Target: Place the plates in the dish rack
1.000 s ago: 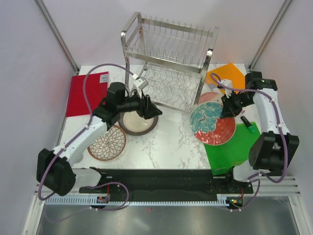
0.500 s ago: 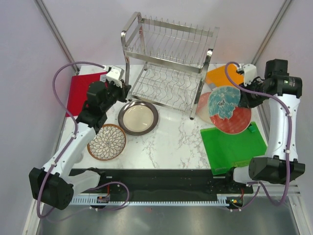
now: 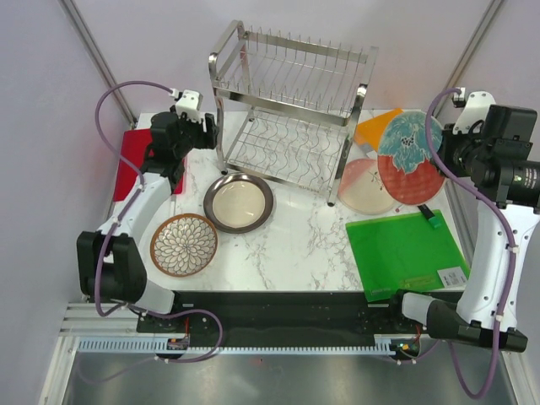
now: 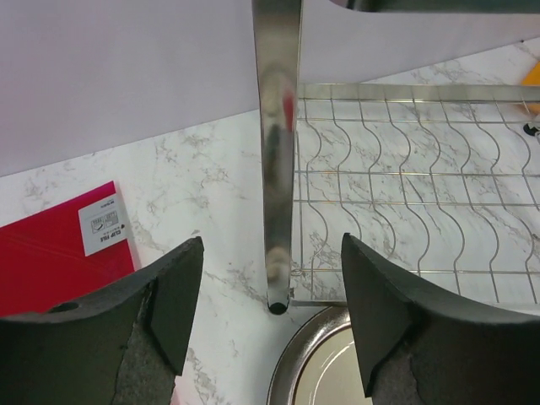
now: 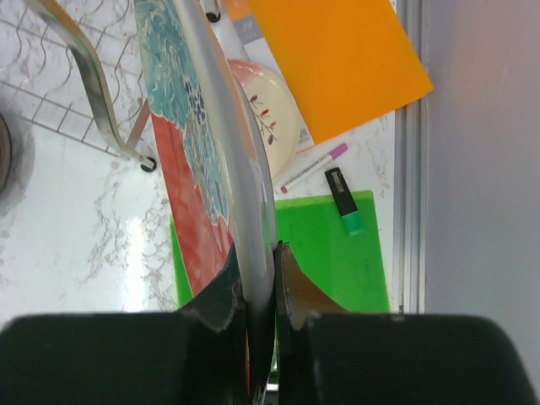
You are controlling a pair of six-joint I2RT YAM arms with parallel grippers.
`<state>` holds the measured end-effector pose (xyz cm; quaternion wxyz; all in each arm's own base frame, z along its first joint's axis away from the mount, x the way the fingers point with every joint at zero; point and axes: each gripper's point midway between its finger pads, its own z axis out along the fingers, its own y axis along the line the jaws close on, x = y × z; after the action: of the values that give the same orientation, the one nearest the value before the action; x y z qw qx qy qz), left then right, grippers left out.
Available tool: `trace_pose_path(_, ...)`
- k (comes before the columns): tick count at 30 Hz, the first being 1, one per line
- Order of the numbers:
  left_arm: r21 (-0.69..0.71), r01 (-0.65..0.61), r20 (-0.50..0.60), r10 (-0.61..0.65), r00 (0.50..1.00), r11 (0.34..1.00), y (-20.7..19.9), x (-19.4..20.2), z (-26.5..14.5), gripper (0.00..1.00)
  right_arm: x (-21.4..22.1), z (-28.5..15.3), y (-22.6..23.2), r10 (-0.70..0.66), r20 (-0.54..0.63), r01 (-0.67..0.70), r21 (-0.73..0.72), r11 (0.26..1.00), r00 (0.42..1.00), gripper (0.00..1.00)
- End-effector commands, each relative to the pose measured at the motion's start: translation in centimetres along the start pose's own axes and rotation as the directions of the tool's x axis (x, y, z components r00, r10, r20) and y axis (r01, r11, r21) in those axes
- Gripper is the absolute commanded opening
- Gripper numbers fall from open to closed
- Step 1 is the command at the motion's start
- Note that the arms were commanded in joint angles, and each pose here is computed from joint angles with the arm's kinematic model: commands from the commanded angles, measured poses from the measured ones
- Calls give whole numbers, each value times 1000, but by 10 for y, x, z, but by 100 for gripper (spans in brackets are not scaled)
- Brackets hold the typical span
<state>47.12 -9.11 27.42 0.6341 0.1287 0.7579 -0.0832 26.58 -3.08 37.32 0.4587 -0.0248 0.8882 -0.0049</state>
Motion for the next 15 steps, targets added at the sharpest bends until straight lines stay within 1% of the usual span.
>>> trace_pose_path(1, 61, -60, 99, 54, 994, 996, -6, -31, 21, 74, -91, -31, -10, 126, 360, -152, 44, 987, 924, 0)
trace_pose_path(2, 62, -54, 81, 49, 996, 997, -5, -22, 29, 74, -98, -32, -11, 147, 379, -174, 39, 984, 914, 0)
trace_pose_path(3, 56, -55, 80, 51, 996, 997, -3, -22, 33, 74, -109, -37, -12, 164, 415, -197, 37, 980, 895, 0)
trace_pose_path(4, 50, -58, 86, 53, 995, 997, -2, -25, 37, 74, -122, -49, -17, 217, 466, -265, 39, 963, 858, 0)
trace_pose_path(6, 46, -63, 75, 59, 995, 997, 0, -21, 44, 73, -146, -58, -20, 234, 537, -292, 25, 956, 811, 0)
trace_pose_path(7, 43, -62, 78, 58, 995, 997, 1, -22, 44, 73, -161, -74, -20, 237, 589, -301, 11, 954, 773, 0)
trace_pose_path(8, 43, -60, 76, 56, 996, 997, 1, -22, 44, 73, -172, -75, -25, 280, 614, -353, -3, 936, 738, 0)
trace_pose_path(9, 50, -60, 74, 56, 996, 997, -1, -20, 43, 73, -183, -81, -25, 286, 641, -358, -19, 934, 712, 0)
trace_pose_path(10, 54, -54, 66, 50, 997, 997, -2, -17, 41, 73, -199, -100, -23, 283, 686, -353, -40, 935, 671, 0)
trace_pose_path(11, 57, -46, 60, 43, 997, 997, -3, -14, 40, 73, -207, -92, -29, 312, 689, -390, -46, 920, 654, 0)
trace_pose_path(12, 63, -43, 59, 39, 997, 997, -4, -14, 36, 73, -216, -97, -31, 313, 711, -394, -54, 917, 630, 0)
trace_pose_path(13, 68, -38, 47, 35, 998, 997, -6, -8, 34, 73, -225, -112, -34, 306, 747, -403, -56, 914, 590, 0)
trace_pose_path(14, 69, -30, 39, 27, 999, 997, -7, -5, 32, 73, -230, -110, -43, 307, 762, -438, -34, 898, 570, 0)
trace_pose_path(15, 71, -25, 32, 23, 999, 997, -8, -3, 30, 73, -240, -119, -44, 318, 794, -450, -63, 891, 519, 0)
